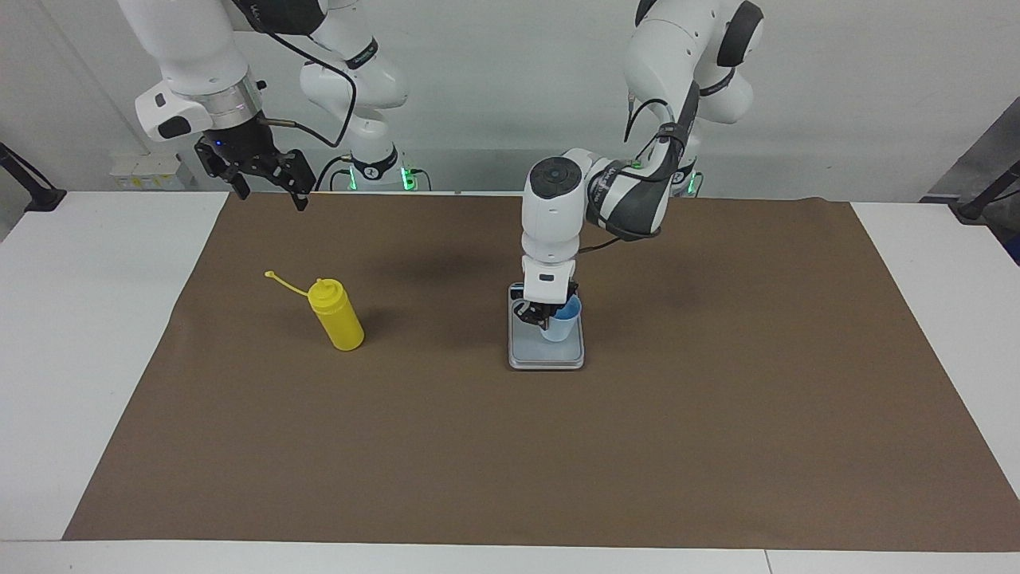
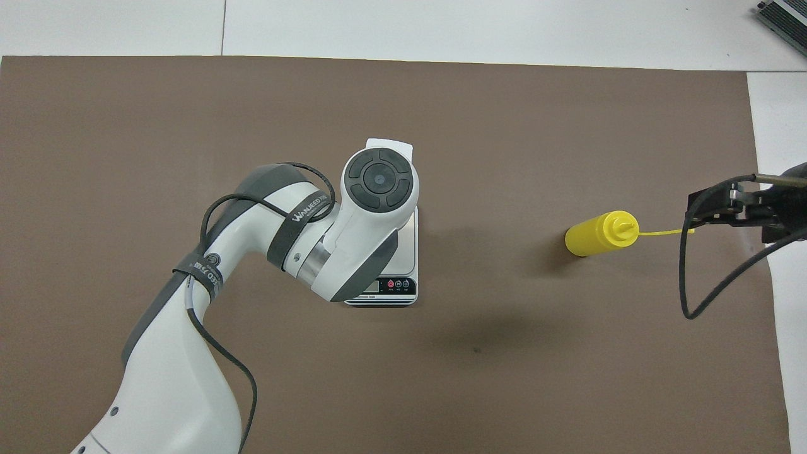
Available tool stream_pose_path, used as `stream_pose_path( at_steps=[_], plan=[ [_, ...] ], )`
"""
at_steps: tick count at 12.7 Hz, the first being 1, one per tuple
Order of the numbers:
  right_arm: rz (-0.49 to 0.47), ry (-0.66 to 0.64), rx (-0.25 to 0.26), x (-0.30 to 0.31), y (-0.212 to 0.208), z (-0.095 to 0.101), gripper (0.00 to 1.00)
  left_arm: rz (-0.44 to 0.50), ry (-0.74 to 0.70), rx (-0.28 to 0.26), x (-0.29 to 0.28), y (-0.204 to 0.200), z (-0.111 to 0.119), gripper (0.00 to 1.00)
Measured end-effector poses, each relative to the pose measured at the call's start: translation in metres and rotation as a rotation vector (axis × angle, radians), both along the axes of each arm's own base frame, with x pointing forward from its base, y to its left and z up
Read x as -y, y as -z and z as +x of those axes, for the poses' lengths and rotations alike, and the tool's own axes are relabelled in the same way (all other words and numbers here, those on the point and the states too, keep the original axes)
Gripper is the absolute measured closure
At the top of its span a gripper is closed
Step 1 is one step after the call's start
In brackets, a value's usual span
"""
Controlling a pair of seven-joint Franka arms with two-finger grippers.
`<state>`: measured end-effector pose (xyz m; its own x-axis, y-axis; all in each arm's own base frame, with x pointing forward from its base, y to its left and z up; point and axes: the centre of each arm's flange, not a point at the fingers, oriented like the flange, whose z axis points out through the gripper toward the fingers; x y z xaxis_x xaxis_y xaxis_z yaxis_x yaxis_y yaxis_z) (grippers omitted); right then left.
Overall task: Pour seasoning into cup on scale with both arms
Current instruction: 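Carry the cup over the scale and lower it onto the pan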
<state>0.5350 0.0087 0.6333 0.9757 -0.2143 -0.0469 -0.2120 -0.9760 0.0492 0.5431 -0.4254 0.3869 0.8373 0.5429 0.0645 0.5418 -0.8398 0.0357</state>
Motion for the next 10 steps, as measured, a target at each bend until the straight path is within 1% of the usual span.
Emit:
stream_pose_path(
  at_steps=[2,5,7,9,10],
  plan=[
    [-0.001,0.000,-0.012,0.000,0.005,-0.004,0.00,-0.004,0.002,0.010,0.001,0.005,0.002,0.96],
    [-0.002,-0.001,-0.012,0.000,0.008,-0.007,0.00,-0.005,0.004,0.016,0.001,0.005,0.003,0.96],
    [-0.002,-0.017,-0.020,0.000,0.012,-0.008,0.00,-0.004,0.004,0.017,0.001,0.004,0.003,0.95],
    [-0.001,-0.031,-0.031,0.006,0.016,-0.011,0.00,0.000,0.005,0.015,0.001,0.005,0.003,0.92],
    [0.000,-0.037,-0.035,0.010,0.017,-0.012,0.00,0.005,0.004,0.010,0.000,0.006,0.003,0.81]
  ],
)
